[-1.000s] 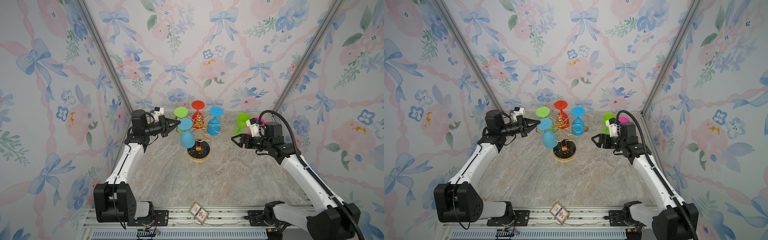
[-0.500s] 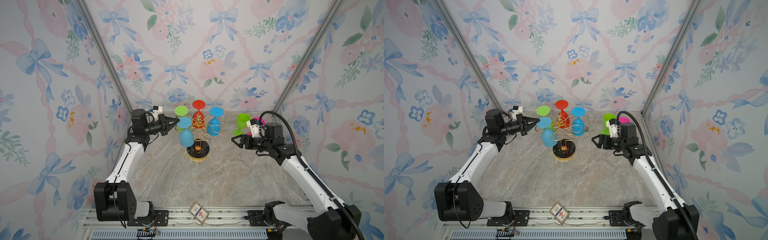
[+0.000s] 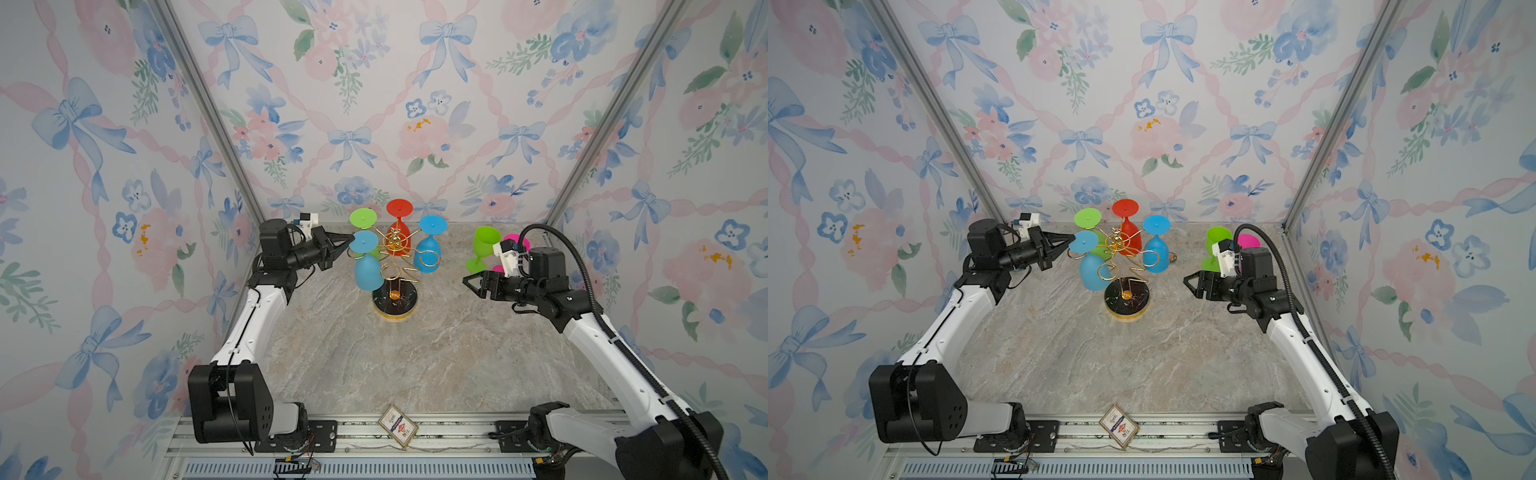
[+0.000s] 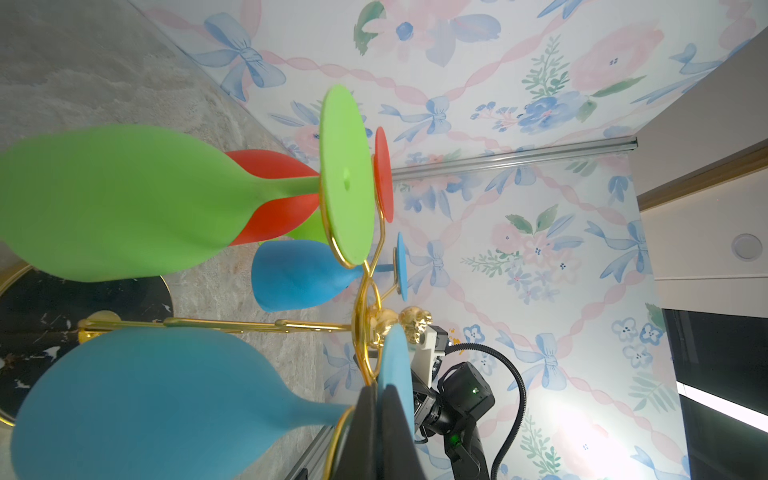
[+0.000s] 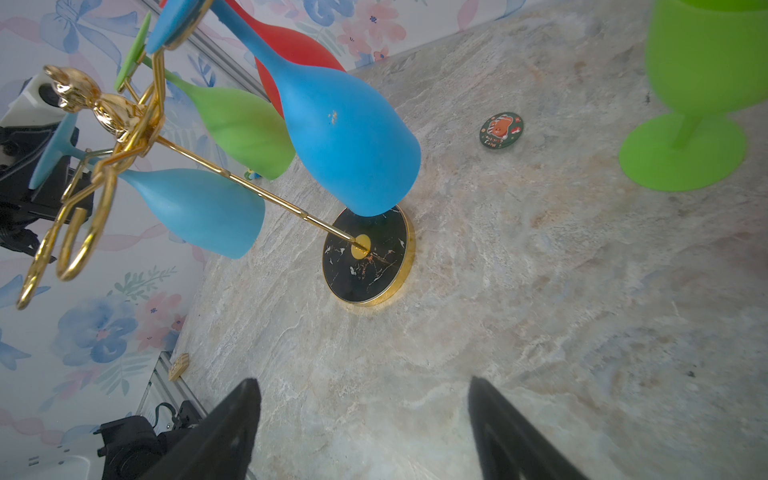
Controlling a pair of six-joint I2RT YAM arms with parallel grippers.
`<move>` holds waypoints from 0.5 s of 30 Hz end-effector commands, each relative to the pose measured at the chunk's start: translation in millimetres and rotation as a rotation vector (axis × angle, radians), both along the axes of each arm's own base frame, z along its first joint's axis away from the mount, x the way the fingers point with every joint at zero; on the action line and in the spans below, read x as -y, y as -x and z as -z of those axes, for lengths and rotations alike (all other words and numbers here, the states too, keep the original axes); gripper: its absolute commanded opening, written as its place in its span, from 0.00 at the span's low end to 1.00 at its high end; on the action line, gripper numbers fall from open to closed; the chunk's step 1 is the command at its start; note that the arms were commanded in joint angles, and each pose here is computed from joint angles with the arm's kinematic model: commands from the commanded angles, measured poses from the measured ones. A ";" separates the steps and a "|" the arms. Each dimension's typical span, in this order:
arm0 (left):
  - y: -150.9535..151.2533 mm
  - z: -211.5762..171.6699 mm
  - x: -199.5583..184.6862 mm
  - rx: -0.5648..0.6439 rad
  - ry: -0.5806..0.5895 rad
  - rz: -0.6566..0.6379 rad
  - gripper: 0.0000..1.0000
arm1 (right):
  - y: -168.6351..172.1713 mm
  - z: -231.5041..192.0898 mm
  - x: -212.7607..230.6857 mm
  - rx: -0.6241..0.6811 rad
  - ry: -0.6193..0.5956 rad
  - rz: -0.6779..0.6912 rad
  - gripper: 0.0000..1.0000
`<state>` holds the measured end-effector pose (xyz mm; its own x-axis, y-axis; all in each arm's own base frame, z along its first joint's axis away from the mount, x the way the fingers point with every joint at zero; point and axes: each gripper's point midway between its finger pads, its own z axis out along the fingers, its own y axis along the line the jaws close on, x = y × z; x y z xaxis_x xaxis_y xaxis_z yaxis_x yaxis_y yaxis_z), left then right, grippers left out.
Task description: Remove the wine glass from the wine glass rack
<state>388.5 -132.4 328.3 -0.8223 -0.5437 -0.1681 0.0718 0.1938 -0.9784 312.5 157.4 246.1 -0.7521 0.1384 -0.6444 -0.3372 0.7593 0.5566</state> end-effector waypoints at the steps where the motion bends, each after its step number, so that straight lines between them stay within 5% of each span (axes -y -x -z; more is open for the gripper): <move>1: -0.3 -8.5 -11.8 0.024 0.011 -0.061 0.00 | 6.0 -1.8 -4.1 0.008 -0.010 -0.015 0.81; 15: -4.5 -19.1 -13.9 0.024 0.027 -0.083 0.00 | 8.3 0.7 -3.7 0.007 -0.014 -0.013 0.81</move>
